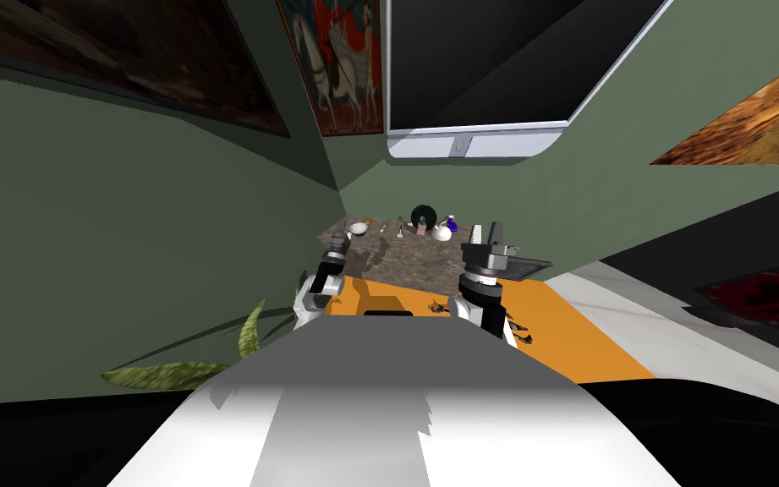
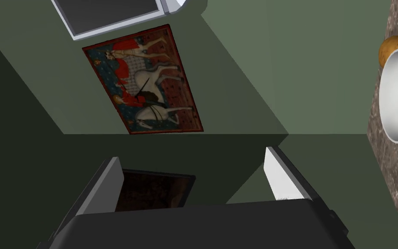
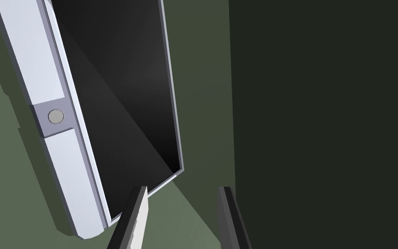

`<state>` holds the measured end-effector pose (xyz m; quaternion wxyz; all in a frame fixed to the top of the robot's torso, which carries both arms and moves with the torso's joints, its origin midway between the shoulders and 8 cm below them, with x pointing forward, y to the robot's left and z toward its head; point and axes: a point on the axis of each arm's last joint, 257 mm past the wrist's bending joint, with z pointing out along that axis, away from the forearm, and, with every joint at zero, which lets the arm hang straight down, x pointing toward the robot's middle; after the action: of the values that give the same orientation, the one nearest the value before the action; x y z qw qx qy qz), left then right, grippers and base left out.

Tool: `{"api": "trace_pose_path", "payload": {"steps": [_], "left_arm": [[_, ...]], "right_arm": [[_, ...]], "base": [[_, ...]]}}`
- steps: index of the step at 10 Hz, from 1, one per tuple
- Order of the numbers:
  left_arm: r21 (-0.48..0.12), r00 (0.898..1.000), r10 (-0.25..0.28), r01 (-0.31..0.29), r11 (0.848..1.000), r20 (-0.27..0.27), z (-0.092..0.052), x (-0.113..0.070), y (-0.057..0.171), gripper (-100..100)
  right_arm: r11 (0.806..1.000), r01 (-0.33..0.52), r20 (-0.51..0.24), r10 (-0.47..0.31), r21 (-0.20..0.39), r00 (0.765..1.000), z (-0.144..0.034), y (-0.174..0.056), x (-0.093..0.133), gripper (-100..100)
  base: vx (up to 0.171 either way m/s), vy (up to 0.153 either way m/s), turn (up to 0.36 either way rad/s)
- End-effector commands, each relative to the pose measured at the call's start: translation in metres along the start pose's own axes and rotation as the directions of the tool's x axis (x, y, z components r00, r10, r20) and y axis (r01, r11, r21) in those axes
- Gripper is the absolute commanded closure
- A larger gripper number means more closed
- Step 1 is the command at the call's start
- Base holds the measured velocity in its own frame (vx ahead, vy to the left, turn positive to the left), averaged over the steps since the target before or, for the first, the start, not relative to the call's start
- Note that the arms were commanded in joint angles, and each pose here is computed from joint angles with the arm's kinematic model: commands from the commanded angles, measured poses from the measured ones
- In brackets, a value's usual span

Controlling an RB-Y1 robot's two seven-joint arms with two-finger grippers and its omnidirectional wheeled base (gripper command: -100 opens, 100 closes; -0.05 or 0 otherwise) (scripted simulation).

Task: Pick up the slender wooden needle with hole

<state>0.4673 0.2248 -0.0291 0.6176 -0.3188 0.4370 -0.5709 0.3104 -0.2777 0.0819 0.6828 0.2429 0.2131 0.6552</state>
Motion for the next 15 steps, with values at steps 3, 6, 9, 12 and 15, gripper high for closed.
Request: {"api": "trace_pose_path", "payload": {"steps": [3,6,9,12,15], "left_arm": [[-0.086,1.0,-0.013,0.011,0.996,-0.021,0.025,0.01,0.032,-100],[-0.154,0.999,-0.02,0.015,0.988,-0.028,0.038,0.014,0.052,-100],[-0.241,0.999,-0.034,0.023,0.97,-0.043,0.058,0.023,0.081,-100],[-0.305,0.998,-0.041,0.024,0.952,-0.049,0.068,0.028,0.099,-100],[-0.363,0.997,-0.047,0.024,0.931,-0.055,0.077,0.033,0.116,-100]], "right_arm": [[1.0,0.0,0.0,0.0,0.0,1.0,0.0,0.0,0.0,0],[1.0,0.0,0.0,0.0,0.0,1.0,0.0,0.0,0.0,0],[1.0,0.0,0.0,0.0,0.0,1.0,0.0,0.0,0.0,0],[1.0,0.0,0.0,0.0,0.0,1.0,0.0,0.0,0.0,0],[1.0,0.0,0.0,0.0,0.0,1.0,0.0,0.0,0.0,0]], "base": [[-0.041,0.042,-0.01],[-0.028,0.029,-0.009],[-0.024,0.026,-0.009],[-0.005,0.005,-0.003],[0.0,0.0,0.0]]}}
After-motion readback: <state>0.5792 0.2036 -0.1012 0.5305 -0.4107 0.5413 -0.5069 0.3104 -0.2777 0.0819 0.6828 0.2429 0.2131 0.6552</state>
